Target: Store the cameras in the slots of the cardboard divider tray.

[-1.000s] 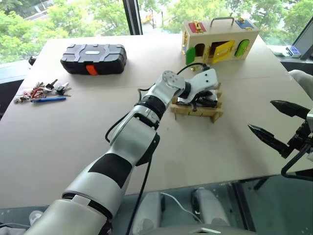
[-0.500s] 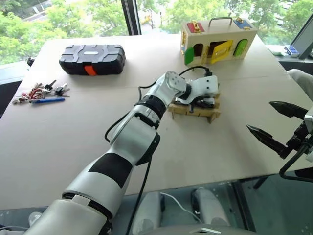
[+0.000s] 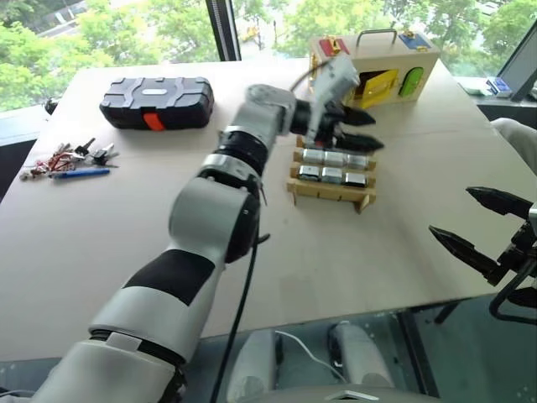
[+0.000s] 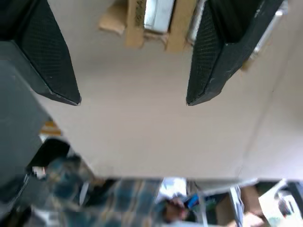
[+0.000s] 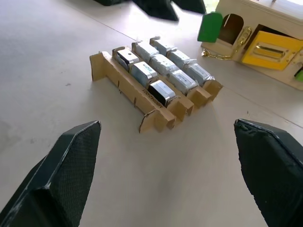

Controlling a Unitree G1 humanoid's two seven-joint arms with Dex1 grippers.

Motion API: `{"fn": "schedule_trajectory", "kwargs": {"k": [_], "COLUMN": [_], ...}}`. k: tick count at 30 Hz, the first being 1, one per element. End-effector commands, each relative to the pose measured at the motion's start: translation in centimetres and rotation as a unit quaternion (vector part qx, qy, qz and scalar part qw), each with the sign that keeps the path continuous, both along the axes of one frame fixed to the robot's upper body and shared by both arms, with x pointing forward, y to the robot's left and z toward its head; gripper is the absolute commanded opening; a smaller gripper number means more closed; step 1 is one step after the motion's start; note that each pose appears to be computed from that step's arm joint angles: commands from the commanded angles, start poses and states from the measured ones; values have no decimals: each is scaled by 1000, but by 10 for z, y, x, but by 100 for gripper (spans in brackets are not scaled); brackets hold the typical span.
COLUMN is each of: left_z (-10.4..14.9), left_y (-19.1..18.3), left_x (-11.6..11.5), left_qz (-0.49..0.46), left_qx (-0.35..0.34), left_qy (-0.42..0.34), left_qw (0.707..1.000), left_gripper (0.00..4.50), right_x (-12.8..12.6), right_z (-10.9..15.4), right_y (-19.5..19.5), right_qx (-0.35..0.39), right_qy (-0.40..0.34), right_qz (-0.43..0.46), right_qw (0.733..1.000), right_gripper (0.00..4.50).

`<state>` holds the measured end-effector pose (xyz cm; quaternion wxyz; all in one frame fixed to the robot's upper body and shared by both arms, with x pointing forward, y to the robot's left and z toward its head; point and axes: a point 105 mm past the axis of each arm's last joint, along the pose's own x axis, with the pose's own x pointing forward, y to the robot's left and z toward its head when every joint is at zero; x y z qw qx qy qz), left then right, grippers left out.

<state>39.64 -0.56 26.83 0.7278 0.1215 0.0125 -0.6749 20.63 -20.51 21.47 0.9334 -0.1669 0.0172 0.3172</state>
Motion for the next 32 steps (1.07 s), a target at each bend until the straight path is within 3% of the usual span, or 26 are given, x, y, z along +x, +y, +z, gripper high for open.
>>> {"fn": "schedule_trajectory", "kwargs": {"k": [1, 4, 7, 11, 21, 32], "left_z": [16, 7, -9, -38, -92, -113], "left_y": [34, 63, 96, 126, 180, 200], "left_x": [14, 7, -3, -39, -106, -132], "left_qz": [69, 69, 114, 174, 287, 355], "left_qx": [-70, -105, -123, -94, -63, -60], "left_qy": [-44, -15, 11, -27, 47, 69], "left_qw": [994, 992, 986, 980, 955, 930], "left_gripper": [355, 355, 442, 442, 442, 442], "right_x": [1, 10, 15, 22, 26, 35], "right_z": [7, 1, -2, -9, -28, -28], "right_y": [-3, -13, -19, -28, -49, -52], "right_qx": [-4, -6, 0, -5, -16, -18], "right_qy": [-21, -14, -17, -15, 6, 0], "right_qz": [-5, -32, -47, -62, -68, -62], "right_qw": [1000, 999, 999, 998, 998, 998], "right_gripper": [450, 450, 450, 450, 450, 450]}}
